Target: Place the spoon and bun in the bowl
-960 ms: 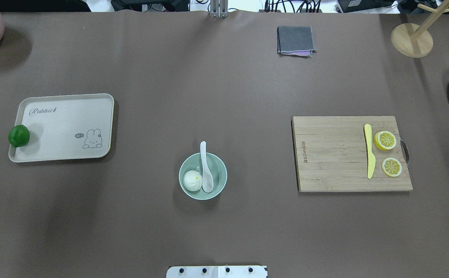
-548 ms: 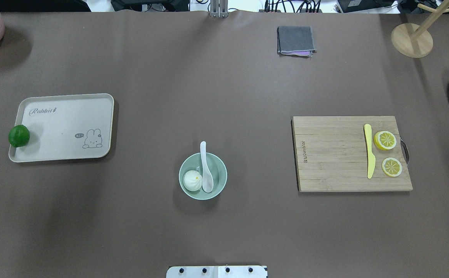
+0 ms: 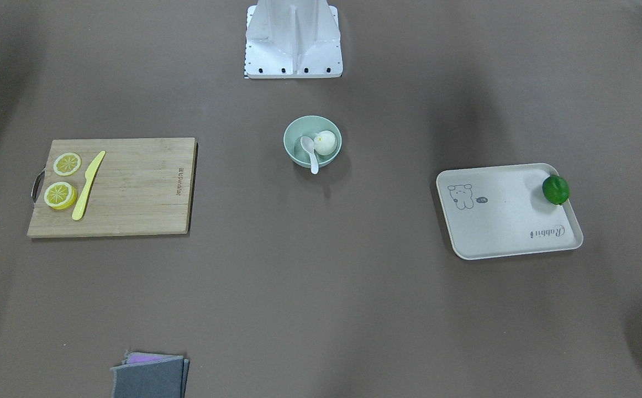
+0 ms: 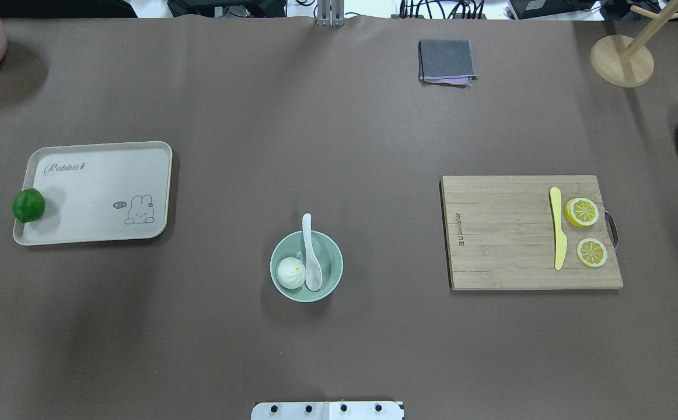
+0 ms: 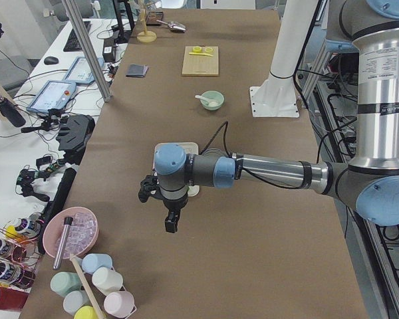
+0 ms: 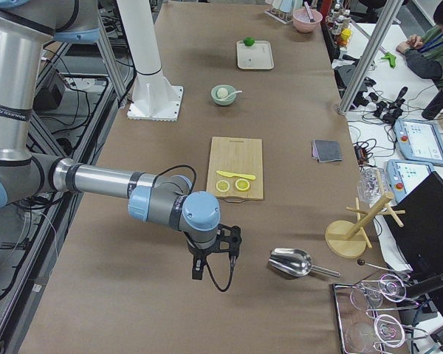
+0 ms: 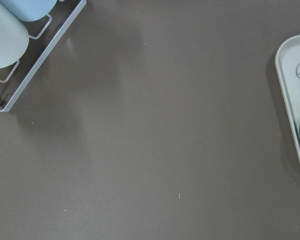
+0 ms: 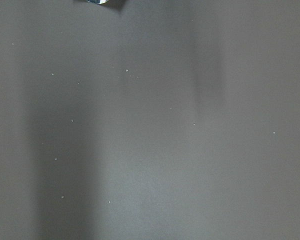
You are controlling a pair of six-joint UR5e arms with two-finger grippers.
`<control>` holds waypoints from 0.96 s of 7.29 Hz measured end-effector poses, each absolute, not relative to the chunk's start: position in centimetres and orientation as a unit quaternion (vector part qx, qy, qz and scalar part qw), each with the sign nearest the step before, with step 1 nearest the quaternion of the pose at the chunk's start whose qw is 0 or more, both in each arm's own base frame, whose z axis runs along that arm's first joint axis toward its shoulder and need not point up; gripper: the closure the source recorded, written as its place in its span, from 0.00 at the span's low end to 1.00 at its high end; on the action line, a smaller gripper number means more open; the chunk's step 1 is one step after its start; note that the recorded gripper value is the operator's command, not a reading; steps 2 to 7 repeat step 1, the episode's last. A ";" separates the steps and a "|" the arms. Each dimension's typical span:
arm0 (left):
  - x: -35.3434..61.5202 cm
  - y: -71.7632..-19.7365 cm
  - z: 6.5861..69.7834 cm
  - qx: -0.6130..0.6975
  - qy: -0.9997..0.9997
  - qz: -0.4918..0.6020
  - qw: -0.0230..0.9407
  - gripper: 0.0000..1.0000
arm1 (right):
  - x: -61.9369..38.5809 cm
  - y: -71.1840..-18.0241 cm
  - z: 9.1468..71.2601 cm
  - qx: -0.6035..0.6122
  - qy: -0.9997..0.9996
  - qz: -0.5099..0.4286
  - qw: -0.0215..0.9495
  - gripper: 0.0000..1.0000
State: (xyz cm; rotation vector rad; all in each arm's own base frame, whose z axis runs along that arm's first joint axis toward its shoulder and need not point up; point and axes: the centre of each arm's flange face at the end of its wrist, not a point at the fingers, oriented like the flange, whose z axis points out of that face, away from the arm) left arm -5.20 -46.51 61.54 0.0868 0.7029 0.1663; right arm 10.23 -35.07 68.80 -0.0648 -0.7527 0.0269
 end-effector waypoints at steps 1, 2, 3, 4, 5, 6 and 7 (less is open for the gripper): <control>-5.2 -46.5 61.5 0.043 0.344 0.082 0.934 0.01 | 10.2 -35.1 68.6 -0.030 -0.368 0.013 0.929 0.00; -5.2 -46.5 61.5 0.043 0.344 0.082 0.934 0.01 | 10.2 -35.1 68.6 -0.030 -0.368 0.013 0.929 0.00; -5.2 -46.5 61.5 0.043 0.344 0.082 0.934 0.01 | 10.2 -35.1 68.6 -0.030 -0.368 0.013 0.929 0.00; -5.2 -46.5 61.5 0.043 0.344 0.082 0.934 0.01 | 10.2 -35.1 68.6 -0.030 -0.368 0.013 0.929 0.00; -5.2 -46.5 61.5 0.043 0.344 0.082 0.934 0.01 | 10.2 -35.1 68.6 -0.030 -0.368 0.013 0.929 0.00; -5.2 -46.5 61.5 0.043 0.344 0.082 0.934 0.01 | 10.2 -35.1 68.6 -0.030 -0.368 0.013 0.929 0.00; -5.2 -46.5 61.5 0.043 0.344 0.082 0.934 0.01 | 10.2 -35.1 68.6 -0.030 -0.368 0.013 0.929 0.00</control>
